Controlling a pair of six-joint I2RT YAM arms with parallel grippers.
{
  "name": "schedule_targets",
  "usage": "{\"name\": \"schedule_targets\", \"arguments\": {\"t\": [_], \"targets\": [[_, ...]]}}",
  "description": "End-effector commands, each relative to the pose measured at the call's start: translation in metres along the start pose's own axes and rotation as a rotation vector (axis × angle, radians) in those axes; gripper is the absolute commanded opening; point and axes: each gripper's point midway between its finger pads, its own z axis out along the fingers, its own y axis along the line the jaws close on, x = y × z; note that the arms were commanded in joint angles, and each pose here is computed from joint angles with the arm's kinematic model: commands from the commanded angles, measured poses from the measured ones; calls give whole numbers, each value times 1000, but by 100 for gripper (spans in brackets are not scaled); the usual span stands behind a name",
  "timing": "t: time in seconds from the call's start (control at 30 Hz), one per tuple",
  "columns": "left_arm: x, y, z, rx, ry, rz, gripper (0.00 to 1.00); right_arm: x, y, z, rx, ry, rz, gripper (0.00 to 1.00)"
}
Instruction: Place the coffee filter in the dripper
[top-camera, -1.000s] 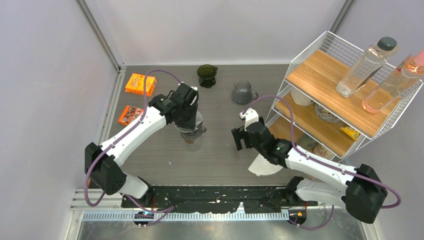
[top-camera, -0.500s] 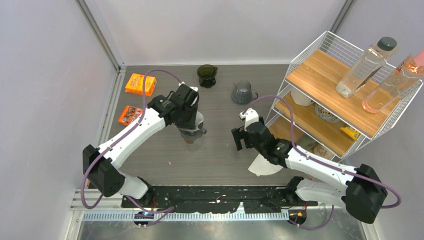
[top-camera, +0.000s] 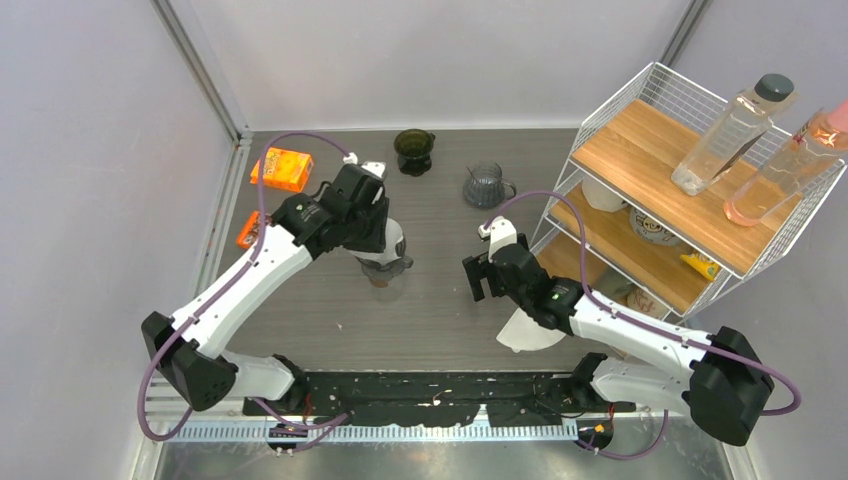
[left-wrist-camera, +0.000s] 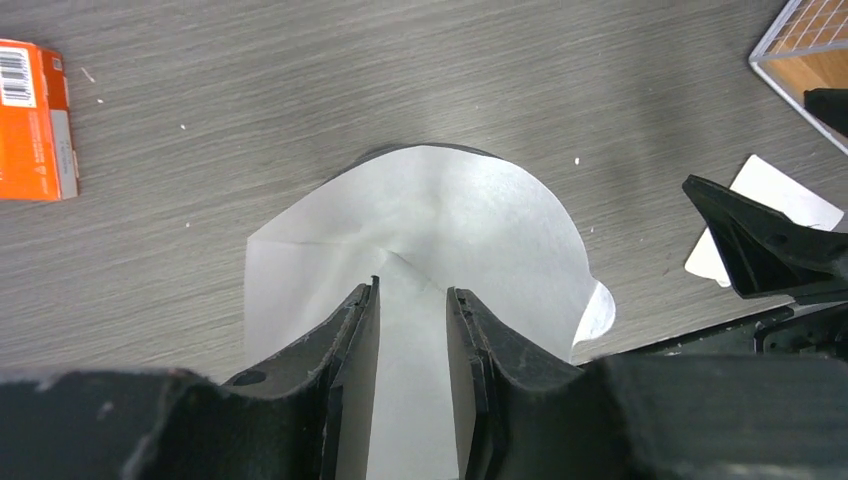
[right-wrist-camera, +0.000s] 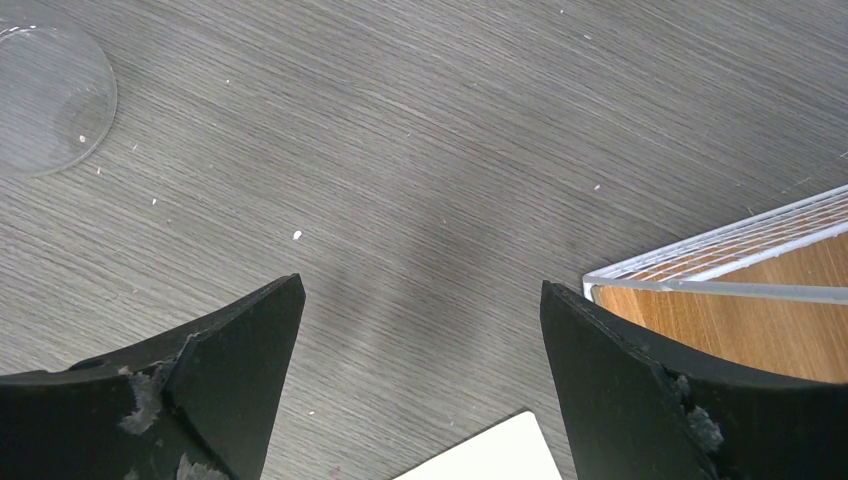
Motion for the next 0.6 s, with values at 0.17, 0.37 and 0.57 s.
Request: {"name": "schedule_targets", "arguments": {"t": [0.17,0.37,0.57], "targets": [[-71,16,-81,-30,-368,-41,55,-31,-2,-4,23,-84,38,95],[-98,45,-133,-90,-645,-111,99,-35,-7,-10,34,-110,52,95],[-105,86,-152,-220,-786,-219,100,-40,-8,-16,32,-138,67,95]]}}
